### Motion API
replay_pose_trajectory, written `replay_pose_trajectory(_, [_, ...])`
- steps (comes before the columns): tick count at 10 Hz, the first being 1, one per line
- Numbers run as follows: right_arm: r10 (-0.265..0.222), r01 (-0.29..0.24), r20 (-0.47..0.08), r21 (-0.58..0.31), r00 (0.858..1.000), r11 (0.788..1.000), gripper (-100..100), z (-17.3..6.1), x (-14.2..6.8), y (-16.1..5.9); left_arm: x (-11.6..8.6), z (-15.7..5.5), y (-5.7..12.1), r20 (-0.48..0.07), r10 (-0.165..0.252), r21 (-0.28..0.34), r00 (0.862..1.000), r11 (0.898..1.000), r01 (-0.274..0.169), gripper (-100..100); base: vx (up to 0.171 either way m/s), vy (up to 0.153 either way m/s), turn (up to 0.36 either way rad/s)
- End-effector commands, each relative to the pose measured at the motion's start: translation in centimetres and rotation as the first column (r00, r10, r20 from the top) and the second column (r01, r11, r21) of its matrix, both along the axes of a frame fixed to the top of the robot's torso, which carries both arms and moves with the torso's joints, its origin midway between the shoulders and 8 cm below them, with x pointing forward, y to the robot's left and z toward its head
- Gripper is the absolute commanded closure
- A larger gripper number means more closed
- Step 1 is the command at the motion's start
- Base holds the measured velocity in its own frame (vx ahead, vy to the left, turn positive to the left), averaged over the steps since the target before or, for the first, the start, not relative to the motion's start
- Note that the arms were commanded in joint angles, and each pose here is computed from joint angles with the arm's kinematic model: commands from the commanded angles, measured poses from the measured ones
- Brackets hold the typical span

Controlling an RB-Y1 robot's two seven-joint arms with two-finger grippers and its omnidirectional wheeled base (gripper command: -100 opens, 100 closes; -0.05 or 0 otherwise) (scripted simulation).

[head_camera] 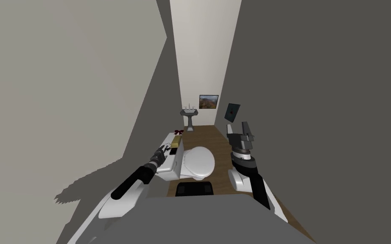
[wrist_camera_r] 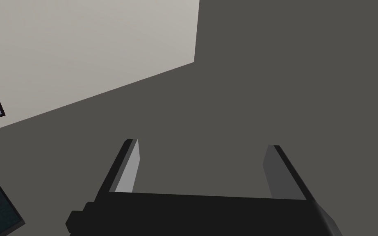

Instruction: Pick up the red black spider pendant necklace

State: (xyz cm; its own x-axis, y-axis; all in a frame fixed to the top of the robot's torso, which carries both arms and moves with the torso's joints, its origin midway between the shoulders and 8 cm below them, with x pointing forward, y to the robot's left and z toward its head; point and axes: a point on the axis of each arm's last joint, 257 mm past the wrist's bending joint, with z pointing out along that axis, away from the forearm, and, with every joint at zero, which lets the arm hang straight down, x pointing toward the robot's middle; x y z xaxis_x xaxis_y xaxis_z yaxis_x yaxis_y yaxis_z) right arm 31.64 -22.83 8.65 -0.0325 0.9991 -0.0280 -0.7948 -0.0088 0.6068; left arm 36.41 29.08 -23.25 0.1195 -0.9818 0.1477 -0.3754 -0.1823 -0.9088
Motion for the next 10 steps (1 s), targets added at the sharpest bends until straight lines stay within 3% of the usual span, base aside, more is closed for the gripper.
replay_pose_trajectory(1, [0.000, 0.000, 0.000, 0.000, 1.000, 1.000, 0, 0.0, 0.0, 0.0, -0.5, -1.1, -0.1, -0.046, -0.003, -0.009, 0.999, 1.000, 0.002, -100, 0.059, 0.046, -0.060])
replay_pose_trajectory(5, [0.000, 0.000, 0.000, 0.000, 1.000, 1.000, 0, 0.0, 0.0, 0.0, -1.4, -2.8, 0.1, -0.128, -0.018, -0.009, 0.992, 1.000, 0.017, -100, 0.061, 0.031, -0.036])
replay_pose_trajectory(6, [0.000, 0.000, 0.000, 0.000, 1.000, 1.000, 0, 0.0, 0.0, 0.0, -1.2, -2.4, -0.1, -0.112, -0.015, -0.009, 0.994, 1.000, 0.014, -100, 0.038, 0.014, -0.010])
replay_pose_trajectory(7, [0.000, 0.000, 0.000, 0.000, 1.000, 1.000, 0, 0.0, 0.0, 0.0, -1.3, -2.5, 0.0, -0.117, -0.015, -0.010, 0.993, 1.000, 0.014, 0, 0.006, 0.003, 0.002])
replay_pose_trajectory(8, [0.000, 0.000, 0.000, 0.000, 1.000, 1.000, 0, 0.0, 0.0, 0.0, -0.8, -3.0, 0.1, -0.114, -0.012, -0.010, 0.993, 1.000, 0.011, -100, 0.035, 0.004, -0.019])
replay_pose_trajectory(10, [0.000, 0.000, 0.000, 0.000, 1.000, 1.000, 0, 0.0, 0.0, 0.0, -0.8, -3.1, 0.0, -0.115, -0.012, -0.010, 0.993, 1.000, 0.010, -100, 0.042, 0.002, -0.012])
